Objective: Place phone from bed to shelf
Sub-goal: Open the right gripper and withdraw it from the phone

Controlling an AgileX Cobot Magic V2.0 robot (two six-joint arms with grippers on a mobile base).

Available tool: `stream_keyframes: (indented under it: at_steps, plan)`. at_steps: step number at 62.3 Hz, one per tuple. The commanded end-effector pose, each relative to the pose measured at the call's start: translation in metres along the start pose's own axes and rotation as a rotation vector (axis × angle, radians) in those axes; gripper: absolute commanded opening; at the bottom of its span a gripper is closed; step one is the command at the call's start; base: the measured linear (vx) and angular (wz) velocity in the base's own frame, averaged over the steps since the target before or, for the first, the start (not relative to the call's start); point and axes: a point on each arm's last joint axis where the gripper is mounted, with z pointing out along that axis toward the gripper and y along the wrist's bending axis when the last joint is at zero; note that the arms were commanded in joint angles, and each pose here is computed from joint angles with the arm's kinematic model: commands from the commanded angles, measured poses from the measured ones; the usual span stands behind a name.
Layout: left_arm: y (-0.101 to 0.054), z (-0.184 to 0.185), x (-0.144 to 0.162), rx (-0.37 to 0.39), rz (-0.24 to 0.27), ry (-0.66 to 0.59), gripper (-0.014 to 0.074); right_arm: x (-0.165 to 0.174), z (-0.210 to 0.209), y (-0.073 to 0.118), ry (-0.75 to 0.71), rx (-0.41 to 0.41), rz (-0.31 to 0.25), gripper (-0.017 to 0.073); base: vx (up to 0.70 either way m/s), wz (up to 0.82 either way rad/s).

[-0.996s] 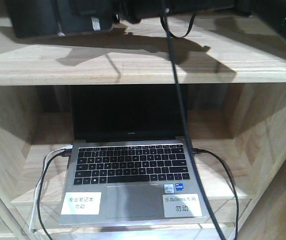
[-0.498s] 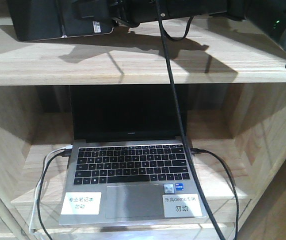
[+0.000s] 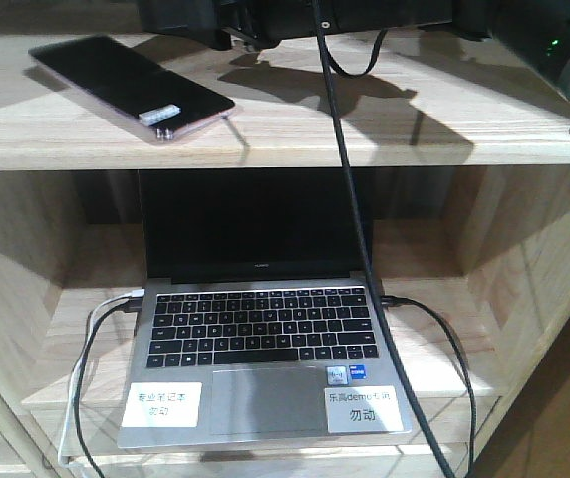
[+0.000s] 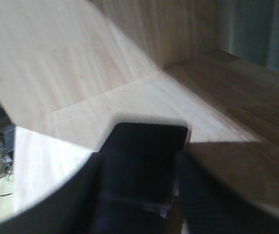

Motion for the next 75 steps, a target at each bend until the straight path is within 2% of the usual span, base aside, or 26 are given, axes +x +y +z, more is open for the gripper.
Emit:
stream_keyframes:
  at_steps: [1, 11, 27, 36, 48, 64, 75]
  plan:
    - [0.001, 0.000, -0.006, -0.004, -0.012, -0.077, 0.0001, -0.027, -0.021, 0.014, -0.106, 0.041, -0.009, 0.0494, 0.00, 0.00]
    - [0.001, 0.000, -0.006, -0.004, -0.012, -0.077, 0.0001, -0.025, -0.021, 0.012, -0.089, 0.066, -0.011, 0.0574, 0.00, 0.00]
    - [0.001, 0.000, -0.006, -0.004, -0.012, -0.077, 0.0001, -0.027, -0.024, 0.014, -0.089, 0.069, -0.022, 0.0576, 0.00, 0.00]
    - [0.001, 0.000, -0.006, -0.004, -0.012, -0.077, 0.0001, -0.031, -0.030, 0.019, -0.090, 0.078, -0.048, 0.0575, 0.00, 0.00]
    - [0.001, 0.000, -0.006, -0.004, -0.012, -0.077, 0.0001, -0.042, -0.046, 0.034, -0.119, 0.082, -0.087, 0.0558, 0.00, 0.00]
    - [0.001, 0.000, -0.006, -0.004, -0.012, -0.077, 0.0001, -0.058, -0.076, 0.060, -0.139, 0.120, -0.188, 0.0507, 0.00, 0.00]
    - [0.001, 0.000, -0.006, -0.004, -0.012, -0.077, 0.0001, -0.066, -0.098, 0.078, -0.154, 0.145, -0.213, 0.0457, 0.00, 0.00]
